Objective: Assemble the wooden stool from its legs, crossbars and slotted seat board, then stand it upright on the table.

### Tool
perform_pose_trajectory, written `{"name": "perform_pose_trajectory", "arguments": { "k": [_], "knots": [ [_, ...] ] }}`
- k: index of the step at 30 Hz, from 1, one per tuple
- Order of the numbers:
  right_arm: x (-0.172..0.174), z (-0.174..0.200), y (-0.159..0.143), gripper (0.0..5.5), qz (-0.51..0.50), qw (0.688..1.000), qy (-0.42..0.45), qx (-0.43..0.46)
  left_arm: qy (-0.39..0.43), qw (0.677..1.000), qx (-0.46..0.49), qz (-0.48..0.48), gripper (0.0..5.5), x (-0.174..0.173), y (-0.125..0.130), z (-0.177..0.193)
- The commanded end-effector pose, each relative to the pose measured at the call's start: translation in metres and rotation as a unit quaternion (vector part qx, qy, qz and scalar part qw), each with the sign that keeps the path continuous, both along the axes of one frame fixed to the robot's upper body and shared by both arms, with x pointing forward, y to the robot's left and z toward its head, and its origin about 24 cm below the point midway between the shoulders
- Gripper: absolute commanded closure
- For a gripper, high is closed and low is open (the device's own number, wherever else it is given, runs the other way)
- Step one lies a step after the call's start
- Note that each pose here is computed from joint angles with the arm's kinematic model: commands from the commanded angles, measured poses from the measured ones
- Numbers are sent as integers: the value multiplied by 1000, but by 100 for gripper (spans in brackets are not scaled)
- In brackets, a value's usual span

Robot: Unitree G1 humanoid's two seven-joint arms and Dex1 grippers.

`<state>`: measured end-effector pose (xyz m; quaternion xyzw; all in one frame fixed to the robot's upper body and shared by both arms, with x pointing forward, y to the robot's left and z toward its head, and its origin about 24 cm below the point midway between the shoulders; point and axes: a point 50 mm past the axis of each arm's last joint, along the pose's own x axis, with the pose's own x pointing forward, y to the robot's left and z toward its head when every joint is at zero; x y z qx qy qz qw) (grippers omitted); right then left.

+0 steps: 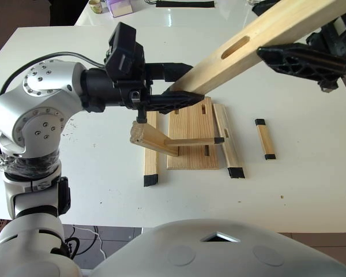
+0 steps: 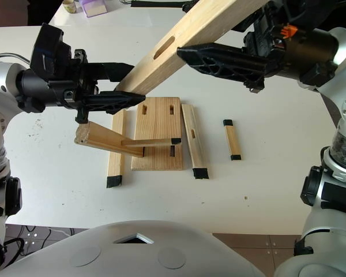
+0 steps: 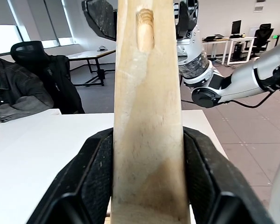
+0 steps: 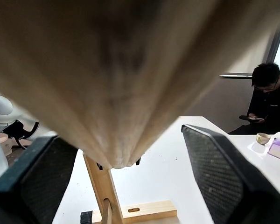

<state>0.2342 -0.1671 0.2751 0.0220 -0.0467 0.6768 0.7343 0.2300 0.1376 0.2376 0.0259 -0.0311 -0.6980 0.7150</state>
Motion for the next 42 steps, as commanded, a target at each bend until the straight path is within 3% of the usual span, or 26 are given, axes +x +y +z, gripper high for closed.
{"name": "perform_pose_trajectory", "arguments": {
  "k": [1,7,19,29,30,36,42],
  "knots": [
    [-4,-6,5,161,21,999,-15,-44,4,999,14,-31,349,-3,-1,2],
    [-8,-1,5,161,44,998,-23,-42,-6,999,37,-39,349,-2,-2,-3],
    [-8,-2,5,350,36,998,-29,-43,-8,998,53,-22,349,3,-1,-11],
    [-6,-14,2,350,9,998,-30,-63,11,999,41,24,349,14,-2,-9],
    [-6,-13,2,350,6,998,-33,-59,2,998,42,36,314,16,-3,-9],
    [4,1,0,350,-38,996,-69,-35,-20,993,-3,120,219,36,-2,-1],
    [18,11,-16,350,-110,988,-97,-47,18,990,3,137,214,36,24,-8]
  ]
}}
